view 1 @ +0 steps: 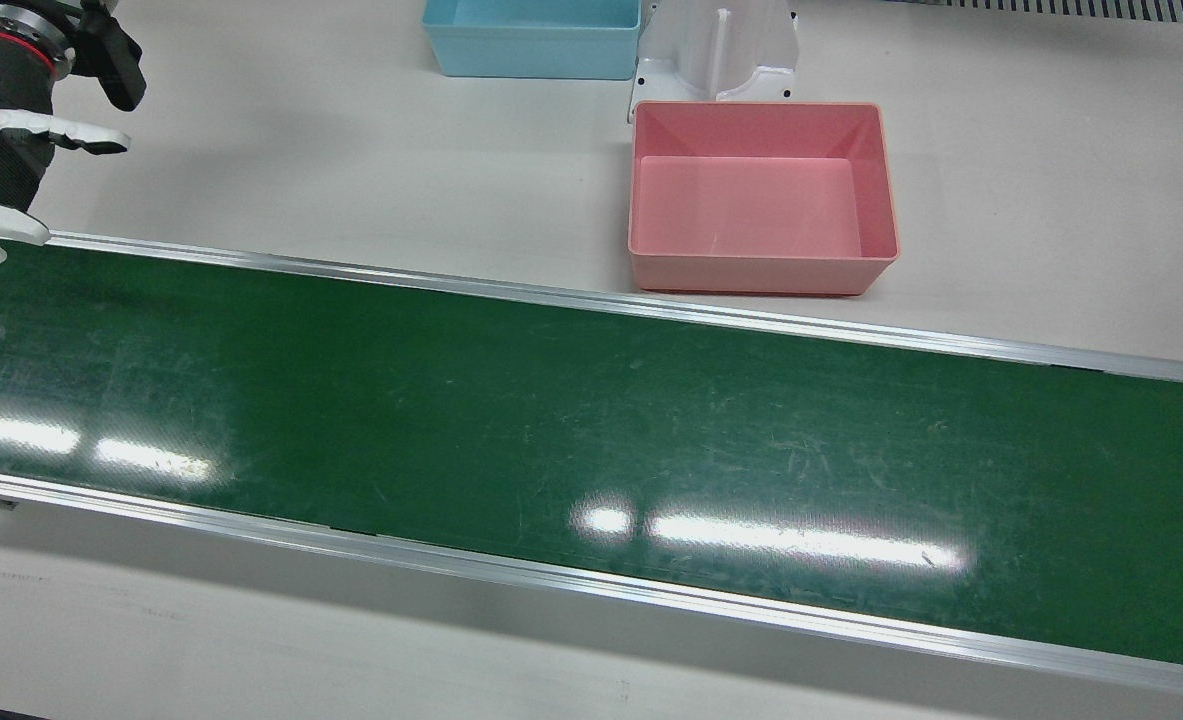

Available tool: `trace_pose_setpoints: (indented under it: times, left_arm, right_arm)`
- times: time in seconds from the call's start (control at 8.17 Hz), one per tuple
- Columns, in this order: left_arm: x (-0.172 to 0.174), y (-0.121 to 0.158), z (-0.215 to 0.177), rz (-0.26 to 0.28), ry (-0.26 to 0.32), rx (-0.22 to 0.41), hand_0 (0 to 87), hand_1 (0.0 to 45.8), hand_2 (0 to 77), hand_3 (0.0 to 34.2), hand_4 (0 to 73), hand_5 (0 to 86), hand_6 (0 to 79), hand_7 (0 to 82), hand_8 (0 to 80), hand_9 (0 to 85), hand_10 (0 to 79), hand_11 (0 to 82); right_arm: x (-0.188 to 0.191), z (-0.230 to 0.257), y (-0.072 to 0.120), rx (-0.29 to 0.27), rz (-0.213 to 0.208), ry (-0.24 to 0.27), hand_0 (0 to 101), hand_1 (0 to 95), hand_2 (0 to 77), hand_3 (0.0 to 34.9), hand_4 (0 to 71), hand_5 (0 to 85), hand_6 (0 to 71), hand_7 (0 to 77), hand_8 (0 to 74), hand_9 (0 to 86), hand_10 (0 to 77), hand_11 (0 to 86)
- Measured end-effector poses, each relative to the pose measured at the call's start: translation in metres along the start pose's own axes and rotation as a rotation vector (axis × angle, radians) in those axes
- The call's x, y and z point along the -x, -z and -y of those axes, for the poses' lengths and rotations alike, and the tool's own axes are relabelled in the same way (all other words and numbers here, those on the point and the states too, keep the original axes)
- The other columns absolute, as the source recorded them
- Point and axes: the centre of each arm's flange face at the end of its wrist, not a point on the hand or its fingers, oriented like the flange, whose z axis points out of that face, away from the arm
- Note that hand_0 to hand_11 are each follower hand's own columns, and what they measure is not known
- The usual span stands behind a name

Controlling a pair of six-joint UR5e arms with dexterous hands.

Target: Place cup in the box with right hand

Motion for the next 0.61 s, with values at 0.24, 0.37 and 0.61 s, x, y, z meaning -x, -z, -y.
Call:
trace_pose_setpoints:
  times: [0.24, 0.37, 0.61]
  left_arm:
    - [0.0001, 0.0002, 0.0003, 0.000, 0.001, -0.001, 0.0, 0.5, 0.5, 0.0, 0.0, 0.0, 0.0, 0.0, 0.0, 0.5, 0.0, 0.0]
    - [0.0001, 0.0003, 0.0005, 0.000, 0.001, -0.001, 0.0, 0.5, 0.5, 0.0, 0.0, 0.0, 0.0, 0.0, 0.0, 0.5, 0.0, 0.0]
    - [0.0000, 0.0001, 0.0002, 0.000, 0.001, 0.000, 0.0, 0.5, 0.5, 0.0, 0.0, 0.0, 0.0, 0.0, 0.0, 0.5, 0.0, 0.0]
  right_arm:
    - [-0.0010, -0.0001, 0.0002, 0.000, -0.002, 0.000, 58, 17.5, 6.0, 0.0, 45.3, 7.1, 18.0, 69.8, 11.5, 28.9, 13.6, 21.8]
    - [-0.0009, -0.0004, -0.0001, 0.001, -0.002, -0.001, 58, 17.5, 6.0, 0.0, 45.3, 7.1, 18.0, 69.8, 11.5, 28.9, 13.6, 21.8]
    - [-0.0015, -0.0006, 0.0002, 0.001, -0.003, -0.001, 58, 19.1, 7.6, 0.0, 45.3, 7.1, 18.0, 69.8, 11.5, 28.9, 13.6, 21.8]
